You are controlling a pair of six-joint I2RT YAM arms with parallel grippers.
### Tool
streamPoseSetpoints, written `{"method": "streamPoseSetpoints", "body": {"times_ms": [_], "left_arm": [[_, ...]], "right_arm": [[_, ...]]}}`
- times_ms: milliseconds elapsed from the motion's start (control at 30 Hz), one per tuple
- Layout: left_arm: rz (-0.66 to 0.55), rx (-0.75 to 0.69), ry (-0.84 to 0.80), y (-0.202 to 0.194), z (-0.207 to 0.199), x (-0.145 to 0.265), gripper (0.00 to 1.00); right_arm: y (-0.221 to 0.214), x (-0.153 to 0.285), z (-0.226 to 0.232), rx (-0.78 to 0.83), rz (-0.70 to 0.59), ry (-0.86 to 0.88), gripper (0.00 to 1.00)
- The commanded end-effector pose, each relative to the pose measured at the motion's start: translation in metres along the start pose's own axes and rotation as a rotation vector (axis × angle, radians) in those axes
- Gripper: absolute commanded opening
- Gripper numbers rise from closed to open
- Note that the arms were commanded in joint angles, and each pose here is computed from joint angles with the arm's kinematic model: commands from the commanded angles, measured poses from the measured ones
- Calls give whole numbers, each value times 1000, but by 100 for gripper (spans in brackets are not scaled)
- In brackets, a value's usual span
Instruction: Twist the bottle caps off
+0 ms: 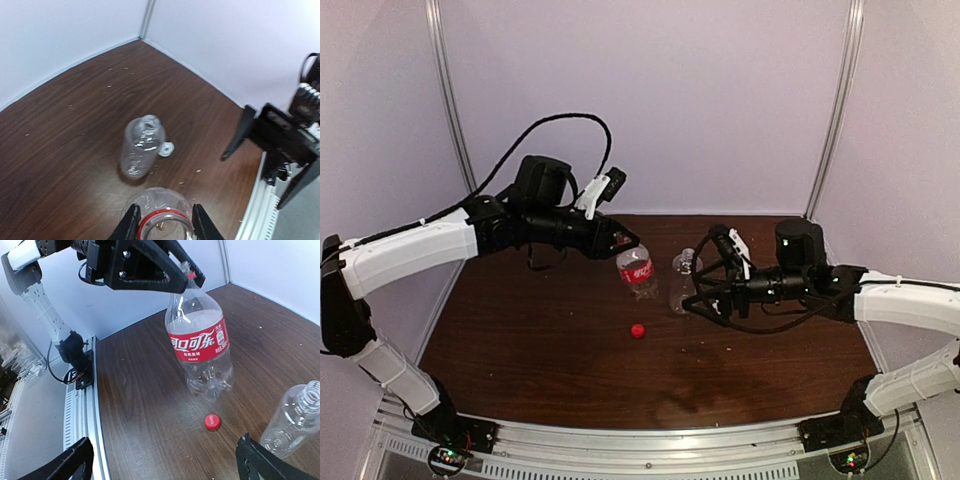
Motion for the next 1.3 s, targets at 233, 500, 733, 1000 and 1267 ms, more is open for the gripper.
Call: {"method": "streamPoseSetpoints", "body": {"times_ms": [233, 500, 733, 1000, 1267], "left_arm": [[98, -94, 314, -21, 71, -26, 0], [125, -77, 313, -39, 86, -67, 0], [148, -46, 306, -59, 92, -90, 0], [194, -22, 298, -83, 93, -101, 4], [210, -13, 293, -88, 92, -101, 27]], "right_arm": [[26, 38, -34, -88, -179, -309, 100], [25, 44, -42, -116, -185, -358, 100], [18, 42, -51, -138, -169, -386, 100], [18, 43, -54, -141, -169, -395, 100], [17, 44, -55, -145, -169, -400, 100]]}}
Point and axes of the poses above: each gripper's point midway between its finger pads, its own x axis back along the fingers, its own z axis along the line the jaws close on, y = z × x, the point moved 1 cm from there along x, back along the fingers, and after that the axes turned 14 degrees about -x, right-handed, at the moved point
